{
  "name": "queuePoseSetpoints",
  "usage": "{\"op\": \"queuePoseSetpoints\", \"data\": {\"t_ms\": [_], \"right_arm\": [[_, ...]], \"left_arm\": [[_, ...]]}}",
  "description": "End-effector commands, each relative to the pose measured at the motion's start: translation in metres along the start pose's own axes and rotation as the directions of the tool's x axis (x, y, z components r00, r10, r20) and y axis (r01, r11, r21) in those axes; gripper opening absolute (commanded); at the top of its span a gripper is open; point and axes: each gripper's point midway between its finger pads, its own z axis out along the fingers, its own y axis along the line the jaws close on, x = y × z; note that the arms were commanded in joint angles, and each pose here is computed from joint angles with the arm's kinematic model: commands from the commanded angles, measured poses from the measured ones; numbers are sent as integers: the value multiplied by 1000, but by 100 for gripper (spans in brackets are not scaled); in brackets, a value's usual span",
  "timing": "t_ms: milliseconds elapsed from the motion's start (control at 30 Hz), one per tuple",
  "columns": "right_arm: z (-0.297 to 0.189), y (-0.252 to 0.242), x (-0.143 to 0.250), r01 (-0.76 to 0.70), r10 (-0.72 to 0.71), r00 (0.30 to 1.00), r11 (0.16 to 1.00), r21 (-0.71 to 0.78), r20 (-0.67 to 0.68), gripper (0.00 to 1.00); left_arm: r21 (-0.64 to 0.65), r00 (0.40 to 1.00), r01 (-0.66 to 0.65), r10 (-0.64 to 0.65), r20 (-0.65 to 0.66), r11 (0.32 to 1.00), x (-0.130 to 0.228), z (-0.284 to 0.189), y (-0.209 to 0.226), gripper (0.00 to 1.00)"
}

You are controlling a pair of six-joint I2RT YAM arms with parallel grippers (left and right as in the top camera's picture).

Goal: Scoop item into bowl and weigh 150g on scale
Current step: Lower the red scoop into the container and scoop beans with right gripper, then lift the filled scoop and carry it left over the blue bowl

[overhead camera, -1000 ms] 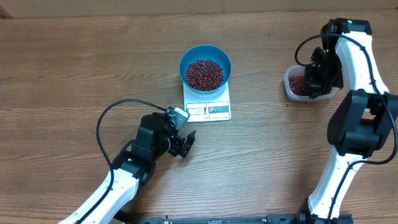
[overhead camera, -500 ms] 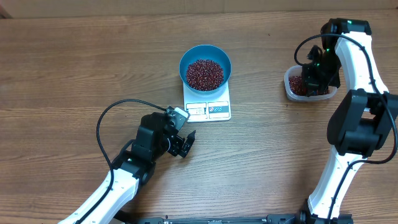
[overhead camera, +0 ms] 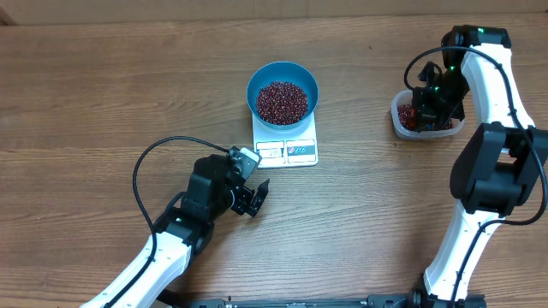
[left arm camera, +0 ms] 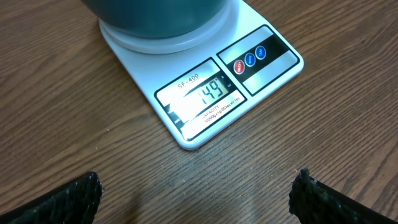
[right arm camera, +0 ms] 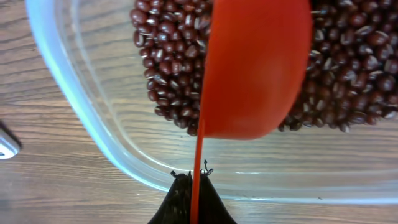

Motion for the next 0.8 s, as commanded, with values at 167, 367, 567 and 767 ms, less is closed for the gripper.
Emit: {"op": "queuePoseSetpoints", "data": {"t_ms": [167,367,567,767], "right_arm": [[2,10,-5,39,-39,999,998,-44,6,4],[1,6,-5,54,-54,999,997,-56,8,4],[-2,-3,-1,46,-46,999,995,-90,6,4],[-15,-7,-1,54,-48,998,984,-170,41,4]], "left_arm": [[4,1000,15,-15,-5,1000,2,1,-1,99],[4,1000,15,-15,-5,1000,2,1,-1,100],[4,1000,15,-15,-5,1000,2,1,-1,100],[4,1000,15,-15,-5,1000,2,1,-1,100]]}}
